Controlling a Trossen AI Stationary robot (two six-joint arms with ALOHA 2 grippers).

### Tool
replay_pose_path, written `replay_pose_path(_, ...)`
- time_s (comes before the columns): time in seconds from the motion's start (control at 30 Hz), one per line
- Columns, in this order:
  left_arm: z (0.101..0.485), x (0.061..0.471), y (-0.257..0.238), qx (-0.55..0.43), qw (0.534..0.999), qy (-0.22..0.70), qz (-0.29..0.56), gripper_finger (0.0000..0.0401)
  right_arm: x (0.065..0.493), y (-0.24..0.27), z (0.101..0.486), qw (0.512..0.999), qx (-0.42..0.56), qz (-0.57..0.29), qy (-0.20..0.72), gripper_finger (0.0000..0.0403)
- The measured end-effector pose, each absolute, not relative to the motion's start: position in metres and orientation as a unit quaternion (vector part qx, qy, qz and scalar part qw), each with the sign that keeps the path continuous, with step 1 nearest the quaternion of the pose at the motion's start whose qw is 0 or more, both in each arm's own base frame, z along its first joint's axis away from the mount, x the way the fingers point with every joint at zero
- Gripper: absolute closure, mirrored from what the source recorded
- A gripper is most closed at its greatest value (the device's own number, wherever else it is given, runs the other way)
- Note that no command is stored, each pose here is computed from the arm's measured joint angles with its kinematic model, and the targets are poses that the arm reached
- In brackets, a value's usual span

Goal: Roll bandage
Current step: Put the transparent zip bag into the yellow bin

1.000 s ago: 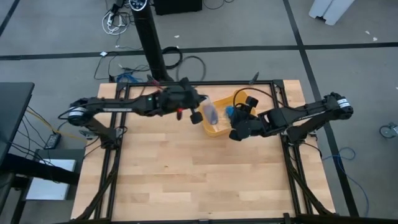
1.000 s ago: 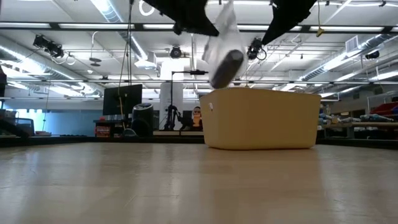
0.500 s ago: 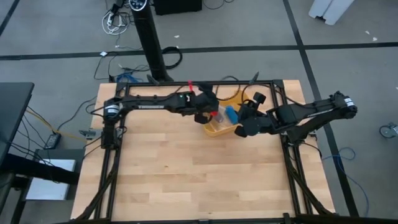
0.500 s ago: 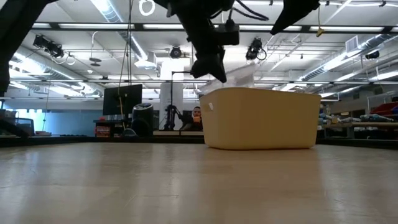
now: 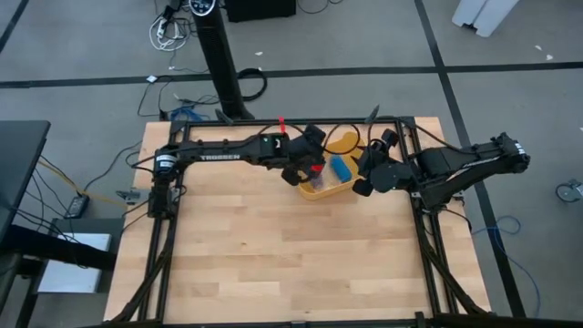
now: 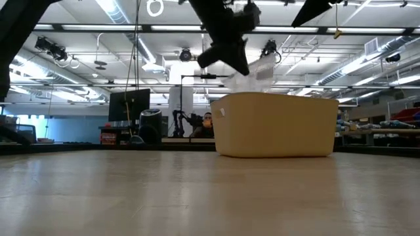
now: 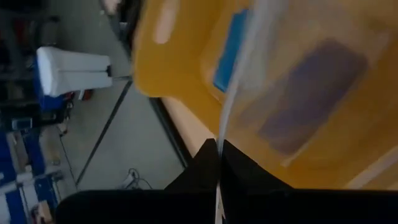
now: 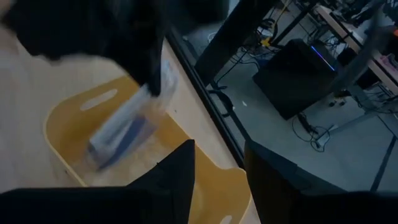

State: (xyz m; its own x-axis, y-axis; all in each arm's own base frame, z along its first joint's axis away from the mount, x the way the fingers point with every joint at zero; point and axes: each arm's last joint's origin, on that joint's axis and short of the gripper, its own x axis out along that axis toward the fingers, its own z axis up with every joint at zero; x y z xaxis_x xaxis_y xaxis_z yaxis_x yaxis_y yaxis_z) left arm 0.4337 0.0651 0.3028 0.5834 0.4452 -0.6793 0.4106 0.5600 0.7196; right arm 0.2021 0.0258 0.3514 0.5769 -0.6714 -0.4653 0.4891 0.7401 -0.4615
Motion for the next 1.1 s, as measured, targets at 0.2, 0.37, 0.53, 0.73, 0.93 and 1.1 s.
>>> replay_pose_path(0.2, 0.266, 0.451, 0.074, 0.492, 0.725, 0.481, -0.012, 0.0392, 0.202, 0.025, 0.351, 0.874, -0.146, -0.333, 0.322, 0.0265)
replay_pose_path(0.37, 0.245, 0.471, 0.077, 0.501, 0.730, 0.463, 0.024, 0.0388, 0.201, 0.025, 0.350, 0.872, -0.144, -0.336, 0.324, 0.0266)
replay_pose_path(0.53, 0.246, 0.484, 0.076, 0.501, 0.760, 0.410, 0.061, 0.0363, 0.201, 0.025, 0.350, 0.872, -0.135, -0.346, 0.320, 0.0259)
replay_pose_path(0.73, 0.248, 0.487, 0.074, 0.457, 0.801, 0.381, 0.068, 0.0310, 0.201, 0.024, 0.350, 0.872, -0.133, -0.344, 0.322, 0.0246)
replay_pose_path(0.93, 0.248, 0.487, 0.074, 0.436, 0.813, 0.379, 0.078, 0.0249, 0.201, 0.023, 0.350, 0.871, -0.132, -0.346, 0.322, 0.0236)
replay_pose_path(1.1, 0.256, 0.488, 0.073, 0.438, 0.800, 0.389, 0.131, 0.0212, 0.198, 0.020, 0.347, 0.863, -0.135, -0.346, 0.344, 0.0243)
